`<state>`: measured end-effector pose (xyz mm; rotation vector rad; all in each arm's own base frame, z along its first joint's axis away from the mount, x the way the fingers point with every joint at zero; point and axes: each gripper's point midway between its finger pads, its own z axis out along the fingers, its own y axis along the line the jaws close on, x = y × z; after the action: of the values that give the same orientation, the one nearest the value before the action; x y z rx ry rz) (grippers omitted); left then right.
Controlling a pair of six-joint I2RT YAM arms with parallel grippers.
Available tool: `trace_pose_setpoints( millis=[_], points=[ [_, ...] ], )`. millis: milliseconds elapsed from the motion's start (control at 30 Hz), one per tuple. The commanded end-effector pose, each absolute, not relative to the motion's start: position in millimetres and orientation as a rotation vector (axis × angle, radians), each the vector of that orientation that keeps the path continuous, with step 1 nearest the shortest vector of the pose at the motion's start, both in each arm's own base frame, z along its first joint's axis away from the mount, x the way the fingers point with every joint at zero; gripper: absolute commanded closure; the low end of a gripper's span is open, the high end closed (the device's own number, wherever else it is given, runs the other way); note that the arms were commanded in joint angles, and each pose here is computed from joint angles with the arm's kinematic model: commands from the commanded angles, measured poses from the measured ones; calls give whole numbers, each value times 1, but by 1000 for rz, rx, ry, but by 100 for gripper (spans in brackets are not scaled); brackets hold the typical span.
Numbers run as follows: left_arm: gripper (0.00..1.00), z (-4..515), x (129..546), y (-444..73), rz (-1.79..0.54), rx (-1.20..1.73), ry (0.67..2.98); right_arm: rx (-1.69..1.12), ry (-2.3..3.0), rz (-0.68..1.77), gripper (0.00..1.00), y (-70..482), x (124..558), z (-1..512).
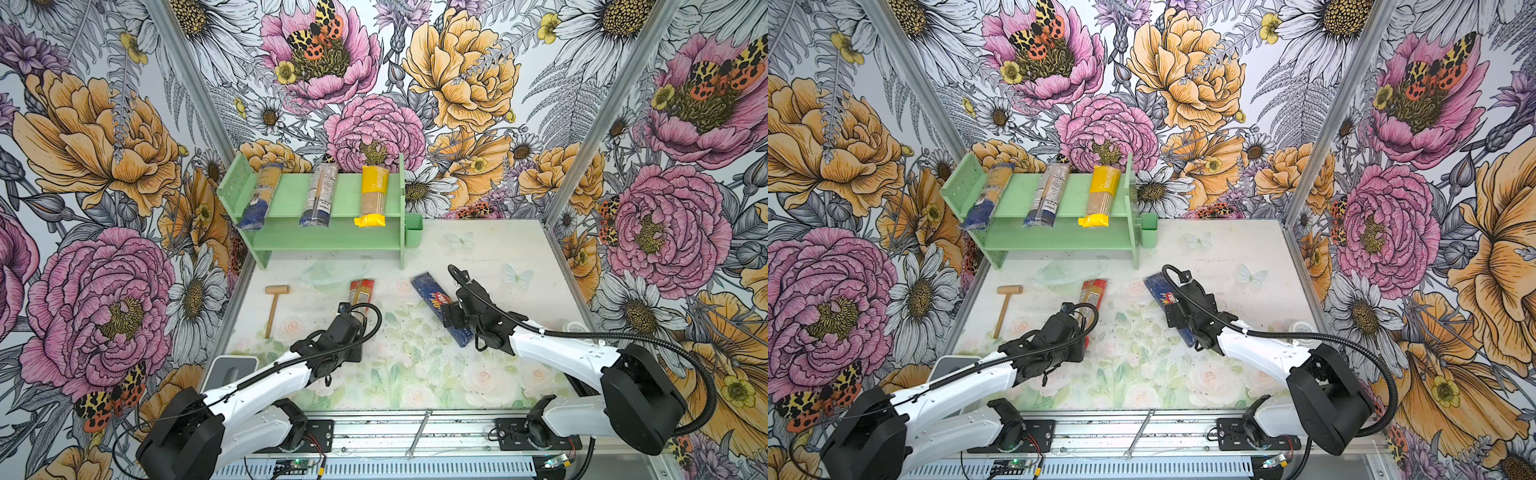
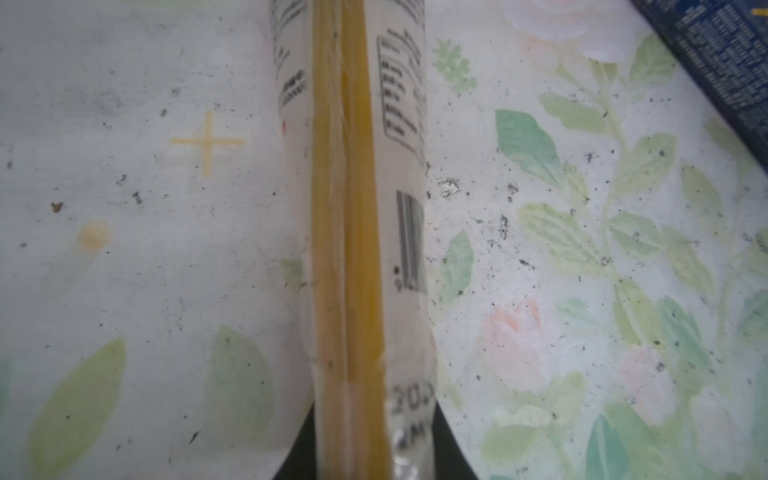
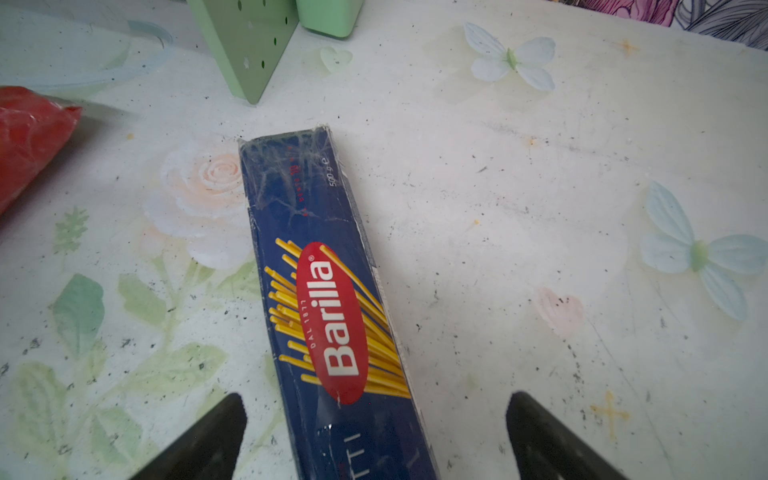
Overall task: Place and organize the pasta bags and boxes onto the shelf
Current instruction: 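Lift the red-and-white bag upright with the left gripper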
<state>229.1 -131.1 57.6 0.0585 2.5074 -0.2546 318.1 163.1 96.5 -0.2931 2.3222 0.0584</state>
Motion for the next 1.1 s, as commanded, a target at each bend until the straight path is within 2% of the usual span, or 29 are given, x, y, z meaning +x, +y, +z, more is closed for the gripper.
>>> trace_pose_setpoints(
  millis=[0,467,1067],
  points=[
    [100,97,247,-139,-444,-33,2349,-291,2304,75,0,169,328,105],
    [100,134,248,-131,-628,-101,2235,-313,2308,82,0,175,333,106],
    [100,210,260,-118,-573,-80,2071,-320,2321,74,0,177,337,101]
  ],
)
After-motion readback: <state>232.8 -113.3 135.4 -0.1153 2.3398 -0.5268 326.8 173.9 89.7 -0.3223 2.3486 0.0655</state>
